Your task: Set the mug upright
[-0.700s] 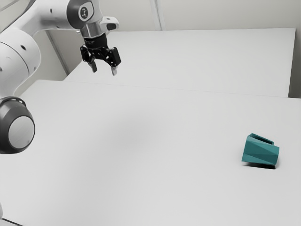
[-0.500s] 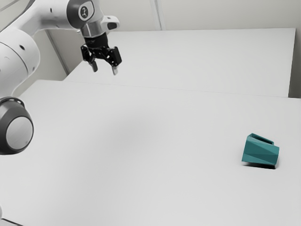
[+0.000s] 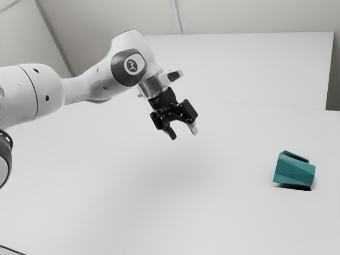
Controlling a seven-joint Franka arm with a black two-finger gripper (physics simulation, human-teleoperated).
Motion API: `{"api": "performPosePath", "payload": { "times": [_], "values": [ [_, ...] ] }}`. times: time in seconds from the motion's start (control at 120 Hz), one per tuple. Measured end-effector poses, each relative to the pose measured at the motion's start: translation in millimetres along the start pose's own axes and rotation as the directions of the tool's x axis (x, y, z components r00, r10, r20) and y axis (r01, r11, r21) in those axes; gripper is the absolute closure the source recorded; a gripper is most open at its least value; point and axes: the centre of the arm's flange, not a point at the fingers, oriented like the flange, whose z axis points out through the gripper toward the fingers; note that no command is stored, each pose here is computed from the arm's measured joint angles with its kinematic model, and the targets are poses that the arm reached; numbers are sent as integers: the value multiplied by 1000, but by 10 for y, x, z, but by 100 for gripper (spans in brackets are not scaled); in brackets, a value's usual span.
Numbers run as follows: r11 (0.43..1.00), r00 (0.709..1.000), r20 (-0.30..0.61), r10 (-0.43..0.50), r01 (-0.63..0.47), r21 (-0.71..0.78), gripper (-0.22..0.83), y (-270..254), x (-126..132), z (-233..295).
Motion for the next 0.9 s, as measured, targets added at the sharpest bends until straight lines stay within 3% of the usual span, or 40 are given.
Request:
{"api": "performPosePath", "payload": {
  "times": [0.267, 0.55, 0.9],
  "values": [
    [978, 1000, -13, -16, 13, -208, 0, 401, 19, 942],
    [968, 994, -78, 82, -98, -232, 0, 916, 465, 1526],
    [949, 986, -113, 120, -147, -279, 0, 1156, 724, 1895]
  ]
}}
